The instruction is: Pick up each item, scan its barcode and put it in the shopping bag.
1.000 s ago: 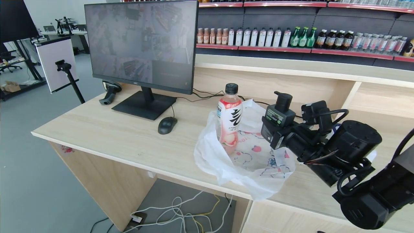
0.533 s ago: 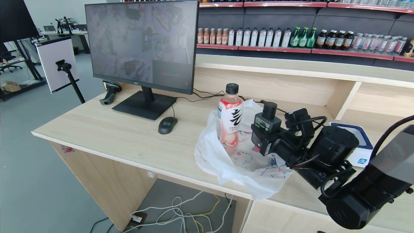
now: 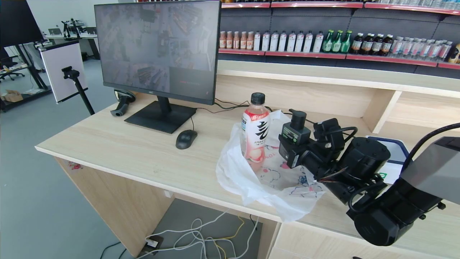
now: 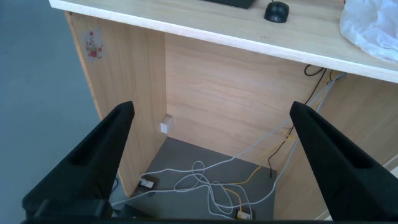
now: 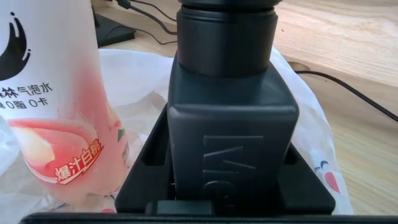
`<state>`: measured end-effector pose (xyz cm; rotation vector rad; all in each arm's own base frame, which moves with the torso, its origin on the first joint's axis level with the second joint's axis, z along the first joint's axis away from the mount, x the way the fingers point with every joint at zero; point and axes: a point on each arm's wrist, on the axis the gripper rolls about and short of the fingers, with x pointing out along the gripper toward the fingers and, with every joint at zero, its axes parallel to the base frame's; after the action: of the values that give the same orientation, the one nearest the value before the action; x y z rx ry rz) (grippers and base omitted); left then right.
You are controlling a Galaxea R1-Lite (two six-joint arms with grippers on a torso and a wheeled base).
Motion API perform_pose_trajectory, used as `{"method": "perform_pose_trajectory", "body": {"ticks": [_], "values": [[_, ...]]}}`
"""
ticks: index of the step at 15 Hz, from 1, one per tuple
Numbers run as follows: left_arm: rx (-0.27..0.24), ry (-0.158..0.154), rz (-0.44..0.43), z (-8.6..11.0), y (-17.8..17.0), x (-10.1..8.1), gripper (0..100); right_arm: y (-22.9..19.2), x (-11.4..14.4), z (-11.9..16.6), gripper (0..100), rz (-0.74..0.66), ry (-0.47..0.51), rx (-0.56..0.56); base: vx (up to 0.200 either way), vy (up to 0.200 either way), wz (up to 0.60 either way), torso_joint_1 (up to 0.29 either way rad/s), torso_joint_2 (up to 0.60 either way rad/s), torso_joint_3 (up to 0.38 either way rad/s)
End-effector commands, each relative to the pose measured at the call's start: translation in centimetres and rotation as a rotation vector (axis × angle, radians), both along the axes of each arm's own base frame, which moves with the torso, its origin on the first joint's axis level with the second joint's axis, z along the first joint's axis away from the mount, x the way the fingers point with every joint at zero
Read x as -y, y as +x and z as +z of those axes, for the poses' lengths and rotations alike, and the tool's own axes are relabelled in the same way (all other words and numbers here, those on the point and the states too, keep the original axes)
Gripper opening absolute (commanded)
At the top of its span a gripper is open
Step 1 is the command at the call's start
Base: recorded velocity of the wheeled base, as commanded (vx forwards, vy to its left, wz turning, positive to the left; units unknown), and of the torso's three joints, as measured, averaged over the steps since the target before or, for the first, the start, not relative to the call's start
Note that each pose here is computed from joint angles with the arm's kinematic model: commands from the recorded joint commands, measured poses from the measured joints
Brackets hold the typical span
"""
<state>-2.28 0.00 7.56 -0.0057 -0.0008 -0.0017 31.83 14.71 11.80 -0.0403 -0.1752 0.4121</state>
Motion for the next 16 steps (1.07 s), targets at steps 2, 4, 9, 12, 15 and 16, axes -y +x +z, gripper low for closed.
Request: {"method": "perform_pose_trajectory", "body": {"ticks": [2, 4, 9, 12, 15, 16], "values": [[0.001, 0.000, 0.000, 0.0, 0.0, 0.0, 100, 1.2, 0.0, -1.1, 0, -0.015, -0.006, -0.013, 0.000, 0.000, 0.00, 0.000, 0.00, 0.000], [0.001, 0.000, 0.000, 0.0, 0.0, 0.0, 100, 1.6, 0.2, -1.1, 0, -0.024, -0.003, -0.010, 0.000, 0.000, 0.00, 0.000, 0.00, 0.000], [0.001, -0.002, 0.000, 0.0, 0.0, 0.0, 100, 1.6, 0.4, -2.1, 0, -0.029, -0.014, -0.042, 0.000, 0.000, 0.00, 0.000, 0.00, 0.000], [0.001, 0.000, 0.000, 0.0, 0.0, 0.0, 100, 1.8, 0.4, -2.4, 0, -0.032, -0.016, -0.047, 0.000, 0.000, 0.00, 0.000, 0.00, 0.000], [0.001, 0.000, 0.000, 0.0, 0.0, 0.0, 100, 1.9, 0.7, -2.8, 0, -0.040, -0.022, -0.061, 0.000, 0.000, 0.00, 0.000, 0.00, 0.000], [0.001, 0.000, 0.000, 0.0, 0.0, 0.0, 100, 1.8, 0.7, -2.9, 0, -0.040, -0.024, -0.066, 0.000, 0.000, 0.00, 0.000, 0.00, 0.000]]}}
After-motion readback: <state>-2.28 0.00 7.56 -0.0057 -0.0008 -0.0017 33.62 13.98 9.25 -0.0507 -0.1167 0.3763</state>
